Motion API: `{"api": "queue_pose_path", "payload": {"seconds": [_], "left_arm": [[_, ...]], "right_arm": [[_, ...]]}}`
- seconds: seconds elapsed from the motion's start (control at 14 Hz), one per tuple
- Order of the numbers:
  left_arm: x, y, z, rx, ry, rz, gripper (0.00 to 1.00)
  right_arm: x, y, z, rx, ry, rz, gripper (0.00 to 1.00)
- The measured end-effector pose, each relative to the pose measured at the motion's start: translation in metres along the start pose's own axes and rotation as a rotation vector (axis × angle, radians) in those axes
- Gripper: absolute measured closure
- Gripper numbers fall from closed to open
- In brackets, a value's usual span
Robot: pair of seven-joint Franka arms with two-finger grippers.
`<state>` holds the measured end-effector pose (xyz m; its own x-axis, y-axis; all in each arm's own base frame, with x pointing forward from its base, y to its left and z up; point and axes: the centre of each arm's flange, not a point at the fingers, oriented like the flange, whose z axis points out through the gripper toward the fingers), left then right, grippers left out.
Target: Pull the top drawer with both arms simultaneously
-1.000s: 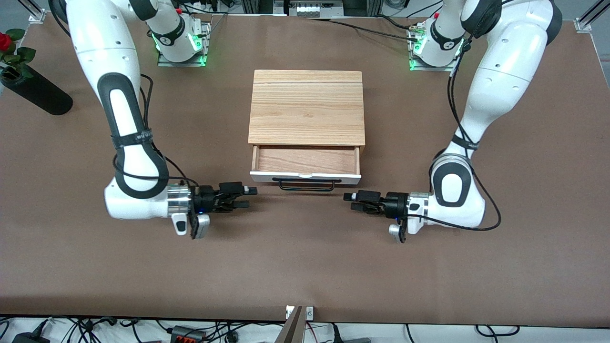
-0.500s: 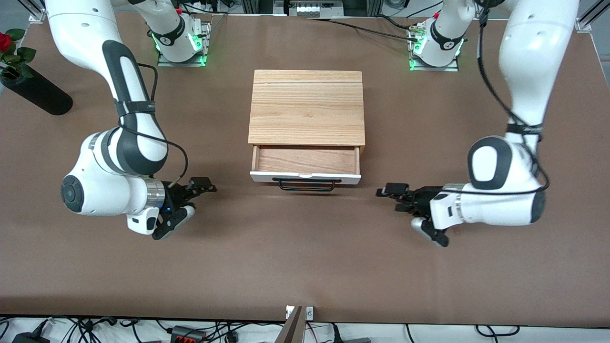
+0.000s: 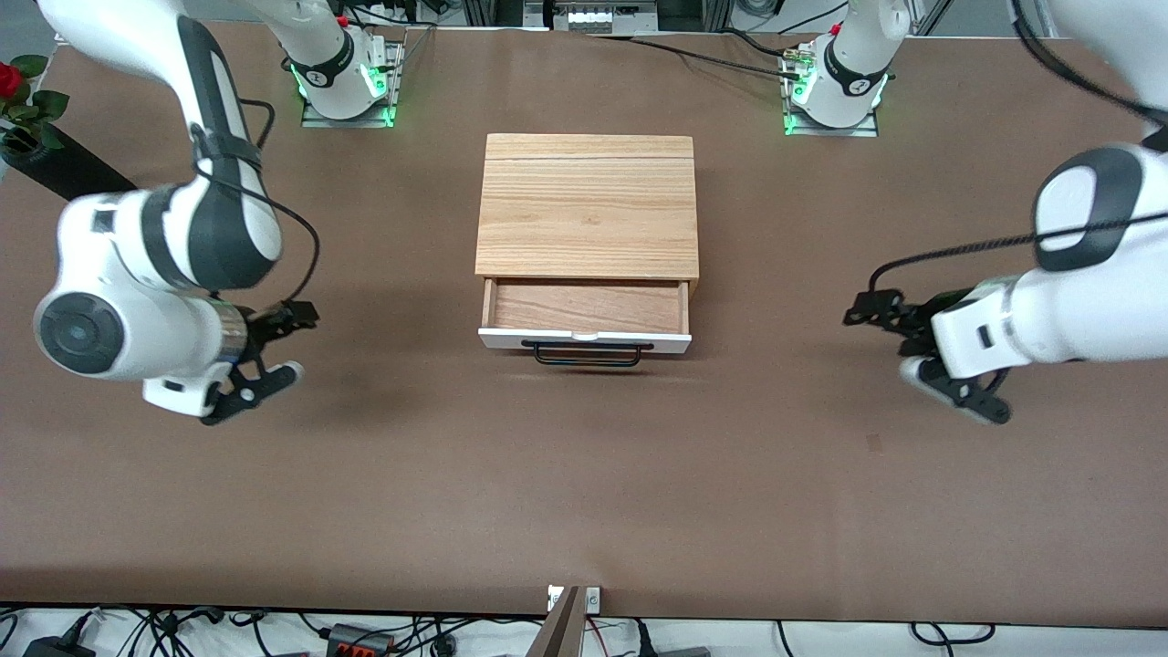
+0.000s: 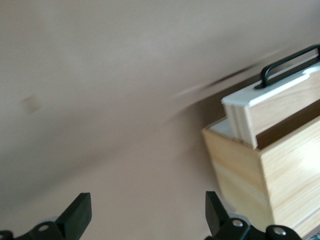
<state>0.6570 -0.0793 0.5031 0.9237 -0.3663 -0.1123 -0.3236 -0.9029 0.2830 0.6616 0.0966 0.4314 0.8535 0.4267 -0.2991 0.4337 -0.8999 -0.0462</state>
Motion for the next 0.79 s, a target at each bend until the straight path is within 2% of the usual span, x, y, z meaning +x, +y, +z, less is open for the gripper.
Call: {"api": "queue_pose_path", "payload": {"seconds": [0.29,0.43,0.5,0.71,0.79], "left_arm": [[-0.062,0.002,-0.065,0.142,0.003,-0.050,0.00],[-0.081,0.013,-0.058,0.165,0.005,-0.059,0.00],[-0.088,0.018,-0.050,0.170,0.000,-0.079,0.00],[-0.102,0.031,-0.031,0.192,-0.030,-0.114,0.00],[-0.106,0.034,-0.027,0.212,-0.038,-0.113,0.00]], "right_arm": [[-0.060,0.007,-0.059,-0.107,-0.059,0.066,0.00],[-0.074,0.009,-0.078,-0.122,-0.030,0.084,0.00],[-0.083,0.011,-0.088,-0.113,-0.007,0.094,0.00],[-0.119,0.033,-0.106,-0.022,0.069,0.164,0.00],[-0.129,0.043,-0.103,-0.009,0.099,0.195,0.00]]}}
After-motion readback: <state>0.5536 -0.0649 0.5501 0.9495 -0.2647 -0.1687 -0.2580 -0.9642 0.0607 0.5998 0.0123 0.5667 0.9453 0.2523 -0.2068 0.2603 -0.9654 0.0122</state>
